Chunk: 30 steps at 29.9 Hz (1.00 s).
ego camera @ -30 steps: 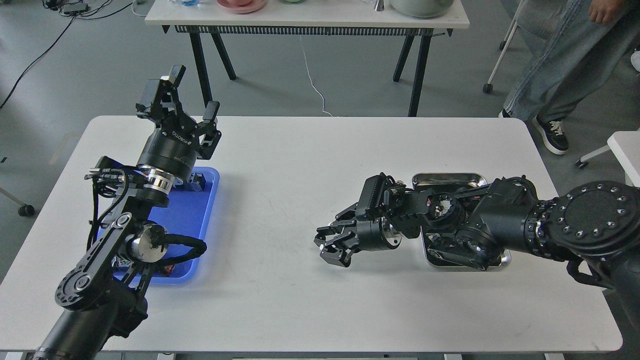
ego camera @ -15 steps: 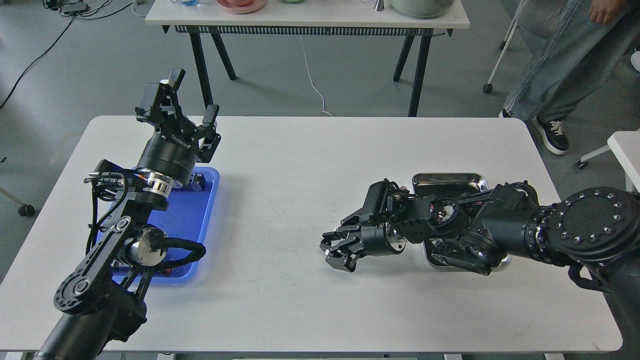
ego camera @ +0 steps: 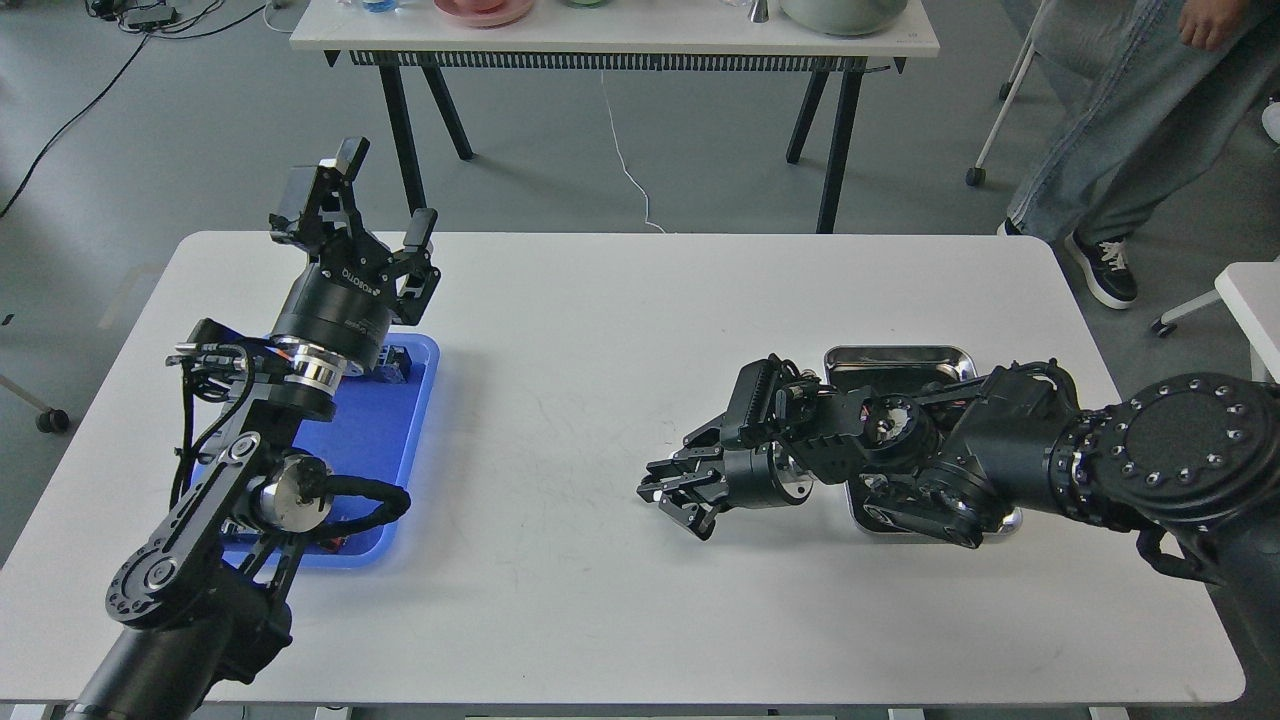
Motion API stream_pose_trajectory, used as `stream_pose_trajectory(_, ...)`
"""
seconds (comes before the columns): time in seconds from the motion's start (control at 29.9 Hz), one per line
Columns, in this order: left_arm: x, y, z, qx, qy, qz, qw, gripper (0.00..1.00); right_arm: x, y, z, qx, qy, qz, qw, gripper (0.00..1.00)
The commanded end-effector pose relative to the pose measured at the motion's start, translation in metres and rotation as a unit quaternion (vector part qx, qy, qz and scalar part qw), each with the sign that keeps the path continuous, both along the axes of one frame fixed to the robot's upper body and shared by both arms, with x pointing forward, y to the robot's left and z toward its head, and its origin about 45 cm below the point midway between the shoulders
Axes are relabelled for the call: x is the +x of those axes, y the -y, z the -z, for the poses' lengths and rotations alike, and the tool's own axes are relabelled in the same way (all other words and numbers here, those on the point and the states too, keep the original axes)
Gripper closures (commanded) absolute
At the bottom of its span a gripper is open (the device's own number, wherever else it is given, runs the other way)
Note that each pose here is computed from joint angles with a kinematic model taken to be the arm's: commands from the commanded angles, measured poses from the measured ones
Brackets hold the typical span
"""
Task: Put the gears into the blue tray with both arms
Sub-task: 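Lower the gear onto the table center and open the right gripper, then withdraw the right gripper back over the metal tray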
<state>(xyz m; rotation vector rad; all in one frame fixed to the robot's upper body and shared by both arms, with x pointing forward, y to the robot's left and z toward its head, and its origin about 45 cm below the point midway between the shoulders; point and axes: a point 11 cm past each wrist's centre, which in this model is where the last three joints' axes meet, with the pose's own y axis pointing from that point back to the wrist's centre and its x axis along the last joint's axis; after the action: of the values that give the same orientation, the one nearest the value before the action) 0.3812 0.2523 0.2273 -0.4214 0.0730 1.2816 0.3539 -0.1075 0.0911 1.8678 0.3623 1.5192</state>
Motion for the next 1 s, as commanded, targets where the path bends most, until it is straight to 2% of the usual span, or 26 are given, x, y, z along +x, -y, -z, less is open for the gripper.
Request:
stream_pose_trajectory(0.0,0.000,0.001,0.001,-0.001,-0.001,0.000,1.000,0.00,0.000,0.000,0.000,0.000,0.000,0.001,1.000,0.60)
stream_pose_trajectory(0.07,0.000,0.001,0.001,-0.001,-0.001,0.000,1.000,0.00,0.000,0.000,0.000,0.000,0.000,0.001,1.000,0.58)
stream_pose_trajectory(0.2,0.000,0.000,0.000,0.000,0.000,0.000,1.000,0.00,0.001,0.000,-0.001,0.001,0.001,0.001,1.000,0.45)
stream_pose_trajectory(0.4,0.000,0.000,0.000,0.000,0.000,0.000,1.000,0.00,0.013,-0.007,-0.017,0.015,0.016,0.007,1.000,0.15)
stream_pose_trajectory(0.5,0.000,0.000,0.000,0.001,0.000,0.000,1.000,0.00,0.028,-0.023,-0.043,0.049,0.028,0.021,0.998,0.05)
stream_pose_trajectory(0.57,0.000,-0.004,-0.002,0.005,0.004,-0.001,1.000,0.00,0.034,-0.037,-0.061,0.083,0.025,0.034,0.996,0.04)
stream_pose_trajectory(0.67,-0.001,-0.011,-0.010,0.007,0.026,0.003,1.000,0.00,0.022,-0.060,-0.073,0.143,-0.022,0.056,0.988,0.03)
stream_pose_trajectory(0.84,-0.001,-0.020,-0.017,0.015,0.043,-0.001,0.999,0.00,0.047,0.011,-0.099,0.197,-0.077,0.190,0.959,0.03)
stream_pose_trajectory(0.97,0.001,-0.022,-0.023,0.022,0.051,0.002,0.998,0.00,0.065,0.071,-0.109,0.266,-0.115,0.311,0.905,0.03)
